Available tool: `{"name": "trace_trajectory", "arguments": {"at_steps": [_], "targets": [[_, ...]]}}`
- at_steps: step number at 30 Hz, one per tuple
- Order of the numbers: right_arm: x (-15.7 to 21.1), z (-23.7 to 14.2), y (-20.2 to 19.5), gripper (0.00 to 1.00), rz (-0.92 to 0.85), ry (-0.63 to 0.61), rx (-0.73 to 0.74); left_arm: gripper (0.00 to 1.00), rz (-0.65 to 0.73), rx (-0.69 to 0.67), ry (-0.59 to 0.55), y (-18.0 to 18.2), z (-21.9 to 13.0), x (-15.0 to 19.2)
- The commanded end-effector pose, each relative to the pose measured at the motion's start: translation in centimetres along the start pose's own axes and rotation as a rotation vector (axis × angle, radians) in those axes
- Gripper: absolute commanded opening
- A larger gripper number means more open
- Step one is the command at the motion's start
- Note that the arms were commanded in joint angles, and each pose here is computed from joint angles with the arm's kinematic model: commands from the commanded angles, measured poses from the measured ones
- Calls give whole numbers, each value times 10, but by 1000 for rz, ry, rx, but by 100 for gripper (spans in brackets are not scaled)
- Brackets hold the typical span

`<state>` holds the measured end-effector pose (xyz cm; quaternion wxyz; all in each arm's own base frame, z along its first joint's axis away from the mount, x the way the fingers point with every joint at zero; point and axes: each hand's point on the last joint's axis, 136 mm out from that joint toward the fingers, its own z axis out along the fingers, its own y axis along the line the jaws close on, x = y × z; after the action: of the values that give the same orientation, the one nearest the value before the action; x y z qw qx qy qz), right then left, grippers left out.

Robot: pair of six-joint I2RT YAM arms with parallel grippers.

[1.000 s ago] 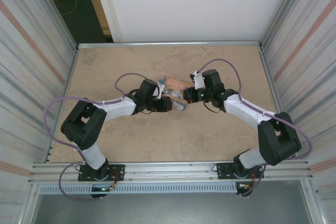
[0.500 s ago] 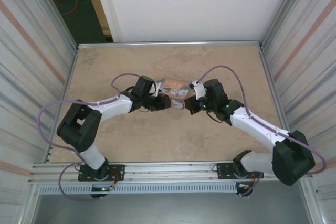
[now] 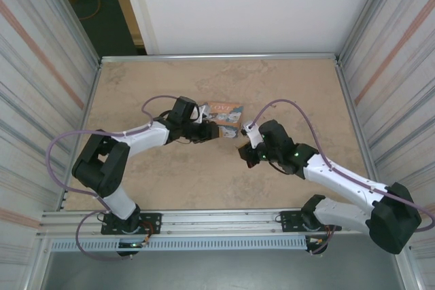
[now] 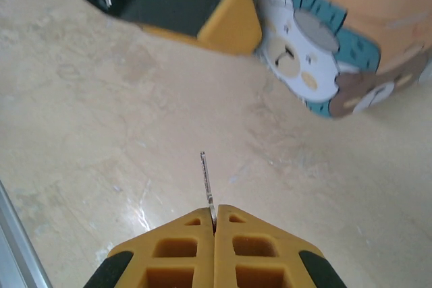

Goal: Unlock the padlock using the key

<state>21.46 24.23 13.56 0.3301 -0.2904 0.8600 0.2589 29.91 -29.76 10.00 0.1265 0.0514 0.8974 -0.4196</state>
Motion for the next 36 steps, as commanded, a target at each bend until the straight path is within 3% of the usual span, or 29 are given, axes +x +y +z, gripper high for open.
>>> {"name": "trace_trajectory", "arguments": {"at_steps": [1,14,36], "targets": [[8,0,0,0,-39,2,26,0,63,94,-55,-36,-19,-20],[28,30,1,0,-74,34,50,0,60,106,-45,-42,-20,-23],[6,57,-4,0,-102,-23,76,0,56,114,-37,-42,-19,-21]]}}
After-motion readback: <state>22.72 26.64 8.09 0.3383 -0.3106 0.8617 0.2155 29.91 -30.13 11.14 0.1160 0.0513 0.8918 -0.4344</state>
